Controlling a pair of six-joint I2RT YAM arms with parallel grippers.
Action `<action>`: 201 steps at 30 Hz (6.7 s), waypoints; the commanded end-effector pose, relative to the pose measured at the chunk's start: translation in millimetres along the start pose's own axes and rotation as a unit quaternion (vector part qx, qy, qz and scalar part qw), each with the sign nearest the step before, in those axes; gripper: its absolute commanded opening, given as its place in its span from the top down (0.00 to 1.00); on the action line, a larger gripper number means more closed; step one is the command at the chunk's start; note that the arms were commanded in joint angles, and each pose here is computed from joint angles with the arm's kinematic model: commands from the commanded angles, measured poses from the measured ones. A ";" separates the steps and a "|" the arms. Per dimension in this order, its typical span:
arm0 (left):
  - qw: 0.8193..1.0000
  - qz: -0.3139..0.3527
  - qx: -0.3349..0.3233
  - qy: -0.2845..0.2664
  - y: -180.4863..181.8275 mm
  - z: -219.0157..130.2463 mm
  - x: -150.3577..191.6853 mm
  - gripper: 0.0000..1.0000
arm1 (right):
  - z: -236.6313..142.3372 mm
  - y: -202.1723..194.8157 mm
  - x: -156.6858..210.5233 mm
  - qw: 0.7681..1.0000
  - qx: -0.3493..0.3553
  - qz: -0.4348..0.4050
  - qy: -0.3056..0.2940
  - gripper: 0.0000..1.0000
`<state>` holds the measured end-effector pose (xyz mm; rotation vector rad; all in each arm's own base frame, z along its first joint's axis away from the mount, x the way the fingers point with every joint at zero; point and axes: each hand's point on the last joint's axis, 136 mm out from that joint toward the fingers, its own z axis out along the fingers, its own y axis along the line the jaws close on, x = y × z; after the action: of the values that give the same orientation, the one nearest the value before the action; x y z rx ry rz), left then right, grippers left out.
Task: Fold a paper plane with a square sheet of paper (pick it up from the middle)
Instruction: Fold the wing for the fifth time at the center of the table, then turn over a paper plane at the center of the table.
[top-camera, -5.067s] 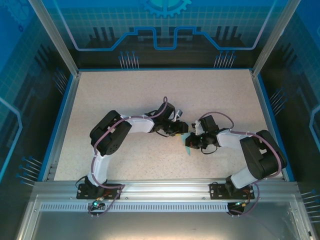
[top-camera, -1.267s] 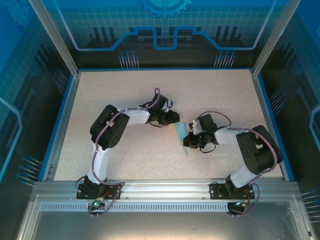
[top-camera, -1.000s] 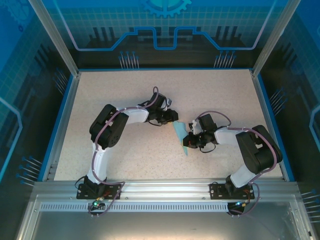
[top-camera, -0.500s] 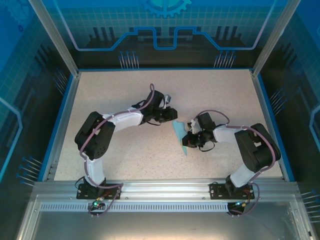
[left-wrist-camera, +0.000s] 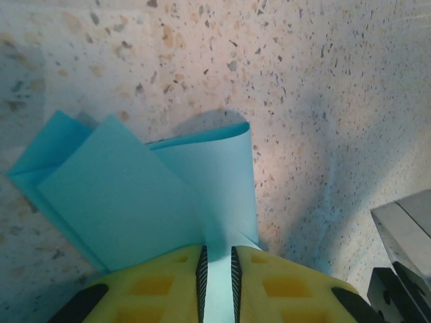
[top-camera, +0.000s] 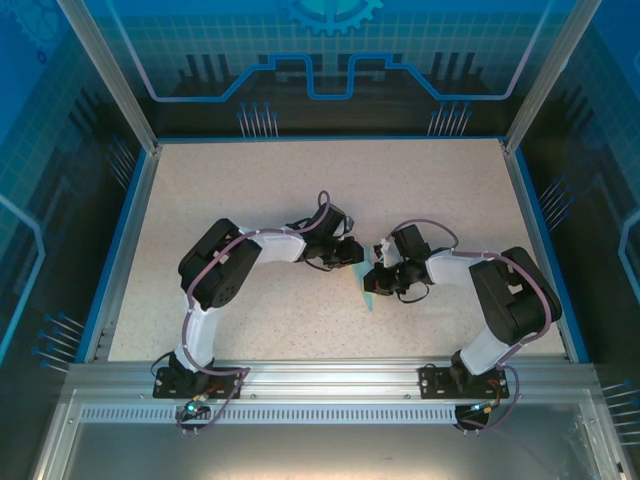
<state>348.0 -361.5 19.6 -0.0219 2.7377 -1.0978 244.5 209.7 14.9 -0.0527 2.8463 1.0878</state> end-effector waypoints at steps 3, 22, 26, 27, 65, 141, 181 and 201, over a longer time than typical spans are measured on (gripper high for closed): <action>0.998 -0.030 -0.050 0.026 41.6 16.7 25.5 0.79 | -9.8 25.4 7.5 0.999 -0.014 -0.036 0.008 0.95; 0.996 -0.015 -0.080 0.028 52.6 12.7 28.7 0.81 | 9.4 -20.6 52.5 0.998 0.009 0.031 0.060 0.94; 0.996 -0.016 -0.081 0.027 53.5 11.7 28.0 0.81 | -8.4 -12.1 53.7 0.999 0.016 0.013 0.045 0.94; 0.996 -0.016 -0.082 0.027 53.4 12.1 28.6 0.81 | -10.1 -11.3 55.0 0.999 0.015 0.012 0.044 0.94; 0.999 0.042 -0.006 0.007 -20.5 -31.1 16.2 0.70 | -80.2 -11.7 30.4 0.986 0.098 -0.010 -0.131 0.67; 0.992 -0.014 -0.104 -0.063 20.6 -74.5 44.9 0.97 | -11.0 48.6 -13.8 0.994 0.039 -0.097 -0.039 0.41; 0.992 -0.031 -0.105 -0.057 23.1 -74.3 42.9 0.93 | 10.9 45.3 -3.7 0.991 0.060 -0.116 -0.011 0.39; 0.993 -0.031 -0.097 -0.057 20.2 -77.5 45.1 0.90 | 20.4 34.3 -10.0 0.977 0.162 -0.141 0.002 0.83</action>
<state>292.7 -296.5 43.3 -0.2062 2.7542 -0.7687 251.4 246.3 19.9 -0.3843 2.8606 0.6317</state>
